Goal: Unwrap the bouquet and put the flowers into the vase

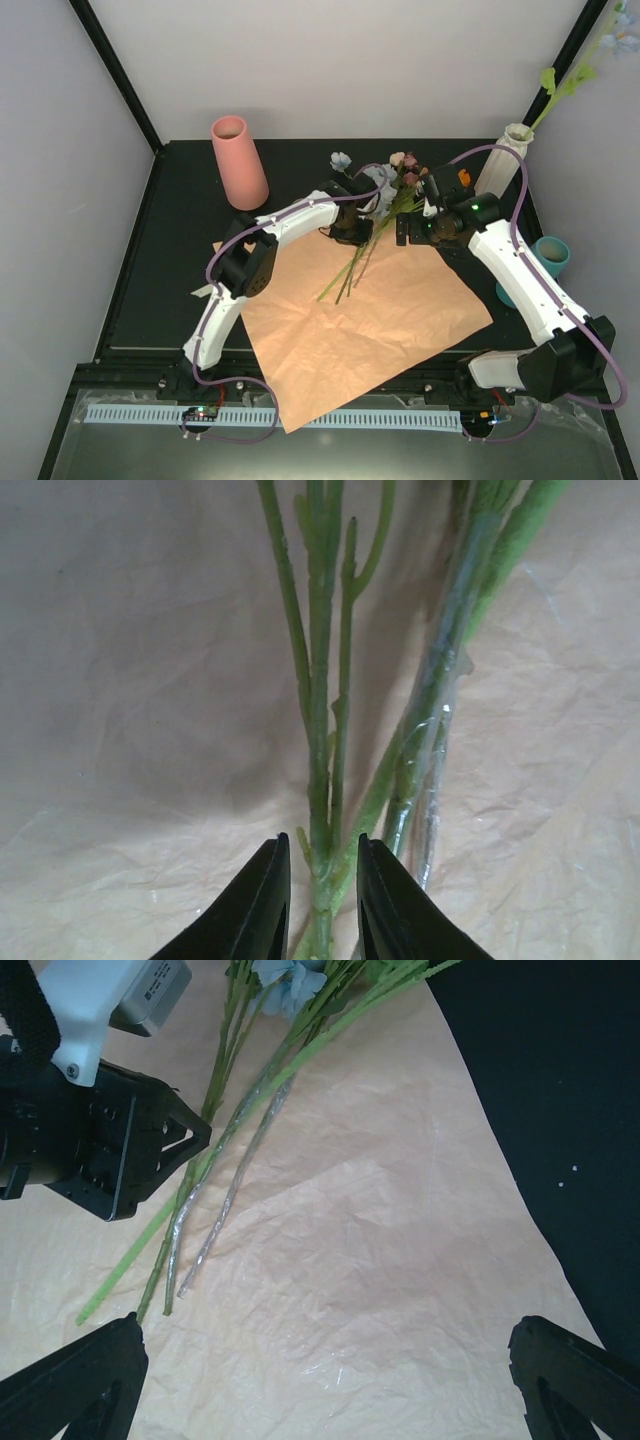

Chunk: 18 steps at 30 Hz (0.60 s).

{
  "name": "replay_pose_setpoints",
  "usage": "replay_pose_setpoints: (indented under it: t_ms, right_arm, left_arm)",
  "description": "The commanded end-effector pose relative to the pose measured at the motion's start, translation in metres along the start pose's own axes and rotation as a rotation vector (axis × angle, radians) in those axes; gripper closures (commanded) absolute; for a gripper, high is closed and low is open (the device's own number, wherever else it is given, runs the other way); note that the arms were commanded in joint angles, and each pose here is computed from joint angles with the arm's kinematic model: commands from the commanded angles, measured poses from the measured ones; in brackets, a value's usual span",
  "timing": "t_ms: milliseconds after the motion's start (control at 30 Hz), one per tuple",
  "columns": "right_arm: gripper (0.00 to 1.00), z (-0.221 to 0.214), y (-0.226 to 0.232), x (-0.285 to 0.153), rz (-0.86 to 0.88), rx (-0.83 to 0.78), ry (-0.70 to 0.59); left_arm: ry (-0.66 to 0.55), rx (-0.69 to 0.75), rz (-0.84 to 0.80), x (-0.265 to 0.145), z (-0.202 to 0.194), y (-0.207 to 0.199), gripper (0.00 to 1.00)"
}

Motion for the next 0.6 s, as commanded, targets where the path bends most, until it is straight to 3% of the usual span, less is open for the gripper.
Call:
replay_pose_setpoints:
  t_ms: [0,200,333,567]
  right_arm:
    - [0.0,-0.001,0.0,0.002,0.008,0.006,0.009]
    - [0.0,-0.001,0.0,0.004,0.008,0.003,0.014]
    - [0.0,0.0,0.0,0.006,0.009,0.003,0.018]
    - [0.0,0.001,0.001,0.008,0.009,0.0,0.023]
  left_arm:
    - [0.014,-0.012,0.023,0.008,0.003,0.004,0.78]
    - [0.032,-0.003,0.016,0.017,0.002,0.005,0.79]
    - [0.034,0.006,-0.006,0.019,0.002,0.003,0.87]
    - [0.034,0.006,-0.017,0.02,0.003,0.003,0.76]
Point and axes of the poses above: each gripper's point midway between its finger pads, its own x axis out along the fingers, its own y axis along the line the jaws close on, z = x × y, the point moved 9 cm from there along -x, back along the fingers, and after that the axes turned 2 degrees about x, right-handed, at the moved point
